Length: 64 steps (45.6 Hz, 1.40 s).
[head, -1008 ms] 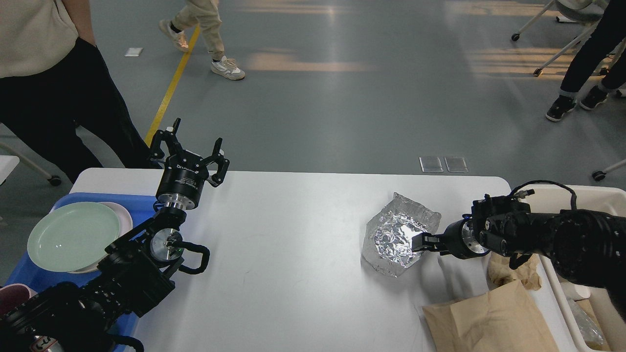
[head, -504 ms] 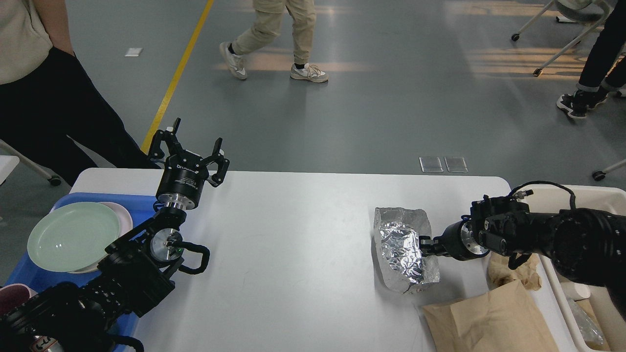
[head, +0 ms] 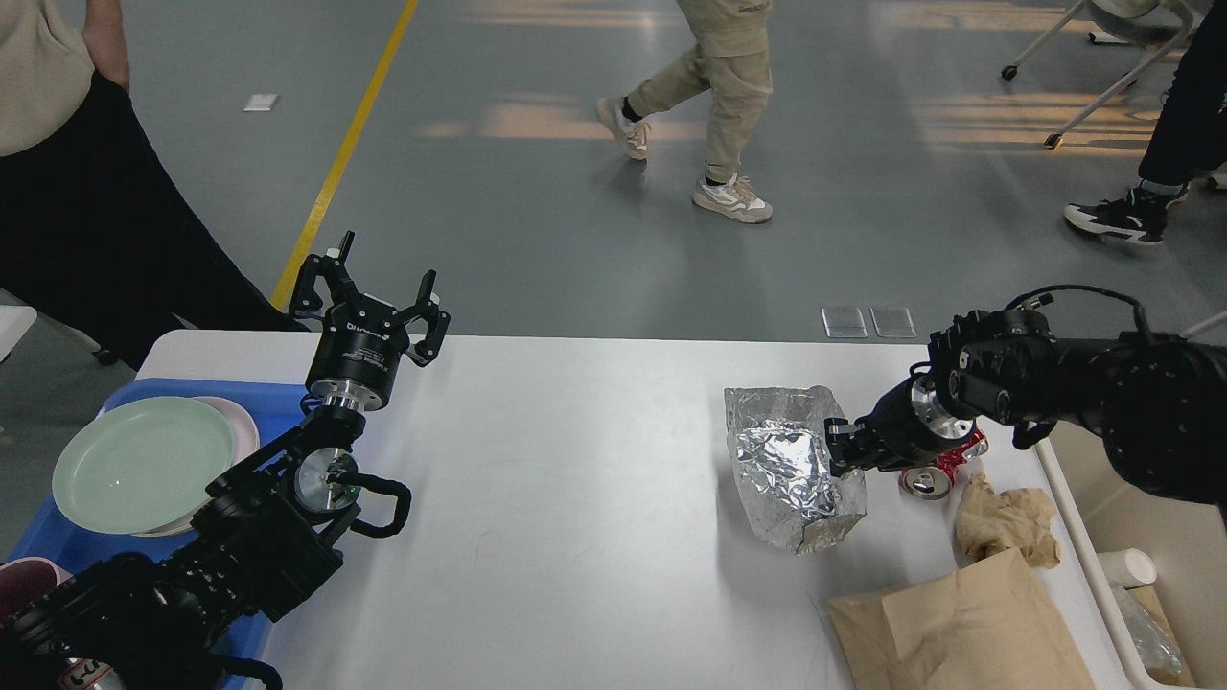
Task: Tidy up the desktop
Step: 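Lift the foil bag with the right gripper and carry it to the bin, then open the right gripper to drop the foil bag into the white bin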
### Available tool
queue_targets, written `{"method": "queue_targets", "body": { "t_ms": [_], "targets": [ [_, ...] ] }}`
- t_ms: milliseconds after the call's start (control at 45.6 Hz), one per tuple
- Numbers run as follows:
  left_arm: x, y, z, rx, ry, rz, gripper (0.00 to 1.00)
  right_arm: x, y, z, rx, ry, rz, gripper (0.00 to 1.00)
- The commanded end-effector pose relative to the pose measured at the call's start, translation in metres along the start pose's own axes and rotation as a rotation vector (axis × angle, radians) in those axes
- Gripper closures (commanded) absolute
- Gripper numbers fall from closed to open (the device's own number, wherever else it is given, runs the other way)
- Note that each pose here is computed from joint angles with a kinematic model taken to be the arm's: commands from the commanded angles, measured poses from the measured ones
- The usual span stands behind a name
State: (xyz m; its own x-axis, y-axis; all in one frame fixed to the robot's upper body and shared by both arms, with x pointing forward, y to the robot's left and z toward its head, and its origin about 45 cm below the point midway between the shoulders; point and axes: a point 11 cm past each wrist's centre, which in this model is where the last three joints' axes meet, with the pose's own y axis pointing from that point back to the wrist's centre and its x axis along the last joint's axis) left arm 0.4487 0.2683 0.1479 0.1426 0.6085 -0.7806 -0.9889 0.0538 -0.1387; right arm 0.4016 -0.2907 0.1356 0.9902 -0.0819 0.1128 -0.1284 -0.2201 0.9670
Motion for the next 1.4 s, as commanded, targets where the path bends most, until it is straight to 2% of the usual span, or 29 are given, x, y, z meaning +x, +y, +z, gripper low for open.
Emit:
{"method": "queue_targets", "body": {
  "t_ms": [0, 132, 417, 592, 811, 1030, 1381],
  "targets": [
    [0.000, 0.000, 0.000, 0.000, 0.000, 0.000, 0.04, 0.013, 0.029, -0.013, 0.003, -0.014, -0.055, 1.00],
    [0.000, 0.000, 0.000, 0.000, 0.000, 0.000, 0.04, 0.027, 0.067, -0.031, 0.016, -0.024, -0.098, 1.00],
    [0.000, 0.000, 0.000, 0.000, 0.000, 0.000, 0.04, 0.086, 0.177, -0.065, 0.029, 0.044, 0.142, 1.00],
    [0.000, 0.000, 0.000, 0.000, 0.000, 0.000, 0.04, 0.105, 0.247, -0.056, -0.010, 0.042, 0.283, 1.00],
    [0.000, 0.000, 0.000, 0.000, 0.000, 0.001, 0.04, 0.110, 0.291, 0.008, -0.100, -0.056, 0.389, 1.00],
    [0.000, 0.000, 0.000, 0.000, 0.000, 0.000, 0.04, 0.085, 0.318, 0.100, -0.158, -0.227, 0.449, 1.00],
    [0.000, 0.000, 0.000, 0.001, -0.001, -0.001, 0.04, 0.042, 0.306, 0.229, -0.291, -0.345, 0.690, 1.00]
  ]
}}
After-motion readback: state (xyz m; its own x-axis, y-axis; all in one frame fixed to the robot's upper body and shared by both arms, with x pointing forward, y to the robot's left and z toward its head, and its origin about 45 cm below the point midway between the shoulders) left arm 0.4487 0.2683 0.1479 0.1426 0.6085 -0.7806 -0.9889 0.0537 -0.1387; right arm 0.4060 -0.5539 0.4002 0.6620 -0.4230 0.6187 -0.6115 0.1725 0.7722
